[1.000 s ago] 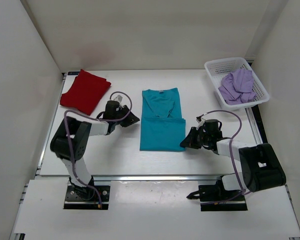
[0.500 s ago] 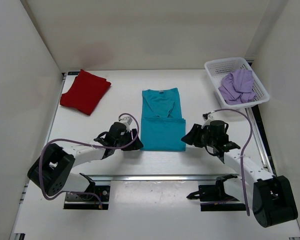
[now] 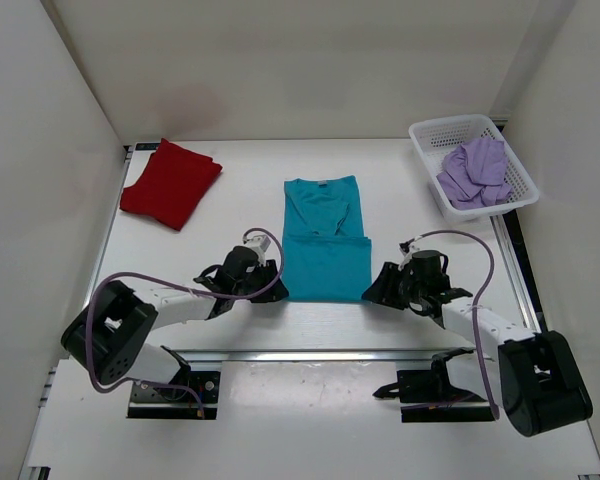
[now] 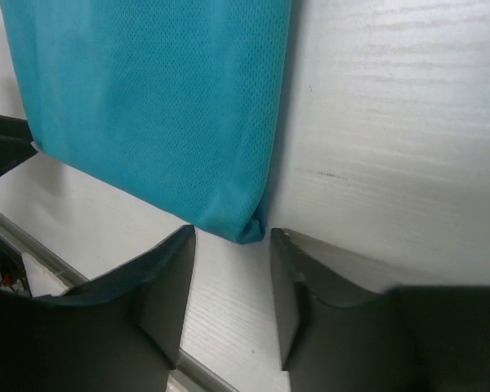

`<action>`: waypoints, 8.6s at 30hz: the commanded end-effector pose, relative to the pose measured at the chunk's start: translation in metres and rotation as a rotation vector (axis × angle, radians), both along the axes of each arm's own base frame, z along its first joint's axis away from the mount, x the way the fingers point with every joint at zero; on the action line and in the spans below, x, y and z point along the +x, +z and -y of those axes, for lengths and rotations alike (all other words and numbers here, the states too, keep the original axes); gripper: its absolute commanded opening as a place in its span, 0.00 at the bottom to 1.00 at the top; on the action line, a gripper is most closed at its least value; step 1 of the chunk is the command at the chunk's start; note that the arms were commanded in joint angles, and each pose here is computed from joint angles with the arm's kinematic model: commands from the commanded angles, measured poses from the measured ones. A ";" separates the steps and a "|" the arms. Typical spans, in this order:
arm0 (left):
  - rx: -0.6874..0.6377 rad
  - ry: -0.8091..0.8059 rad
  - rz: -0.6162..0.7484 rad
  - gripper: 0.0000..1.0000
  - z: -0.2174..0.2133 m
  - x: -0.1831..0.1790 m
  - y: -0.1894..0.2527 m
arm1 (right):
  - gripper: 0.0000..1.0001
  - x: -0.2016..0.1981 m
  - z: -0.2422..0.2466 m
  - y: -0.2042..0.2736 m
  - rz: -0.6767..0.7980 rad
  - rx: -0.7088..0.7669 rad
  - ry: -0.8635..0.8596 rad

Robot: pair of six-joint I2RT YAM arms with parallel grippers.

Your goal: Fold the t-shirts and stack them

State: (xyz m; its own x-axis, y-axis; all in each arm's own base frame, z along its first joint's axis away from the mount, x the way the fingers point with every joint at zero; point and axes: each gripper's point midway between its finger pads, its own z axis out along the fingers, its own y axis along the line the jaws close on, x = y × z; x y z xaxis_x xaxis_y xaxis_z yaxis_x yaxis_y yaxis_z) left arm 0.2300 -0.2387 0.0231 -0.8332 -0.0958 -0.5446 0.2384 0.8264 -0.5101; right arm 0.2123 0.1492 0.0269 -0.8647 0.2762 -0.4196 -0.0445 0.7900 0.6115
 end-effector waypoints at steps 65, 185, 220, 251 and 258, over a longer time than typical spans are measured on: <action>-0.125 0.442 0.256 0.38 -0.058 0.271 0.145 | 0.15 0.287 -0.071 0.139 0.255 0.087 0.171; -0.436 1.002 0.216 0.99 -0.347 0.229 0.133 | 0.49 0.020 -0.066 0.093 0.262 0.307 0.264; -0.195 -0.475 0.156 0.99 0.139 -0.048 0.072 | 0.00 0.284 0.195 0.195 0.405 -0.313 -0.484; -0.241 -0.444 0.116 0.98 0.114 -0.046 0.055 | 0.00 0.389 0.326 0.115 0.253 -0.364 -0.554; -0.275 -0.401 0.116 0.99 0.106 -0.036 0.069 | 0.00 0.379 0.258 0.291 0.583 -0.315 -0.498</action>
State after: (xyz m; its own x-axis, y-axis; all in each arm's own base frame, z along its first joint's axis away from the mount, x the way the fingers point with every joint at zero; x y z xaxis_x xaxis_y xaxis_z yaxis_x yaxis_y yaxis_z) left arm 0.1878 -0.3472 0.0701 -0.7770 0.1070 -0.6204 0.5738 0.5259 -0.6279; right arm 0.5922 -0.1491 0.1364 -0.5516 0.4529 -0.7004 0.3082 0.8910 0.3334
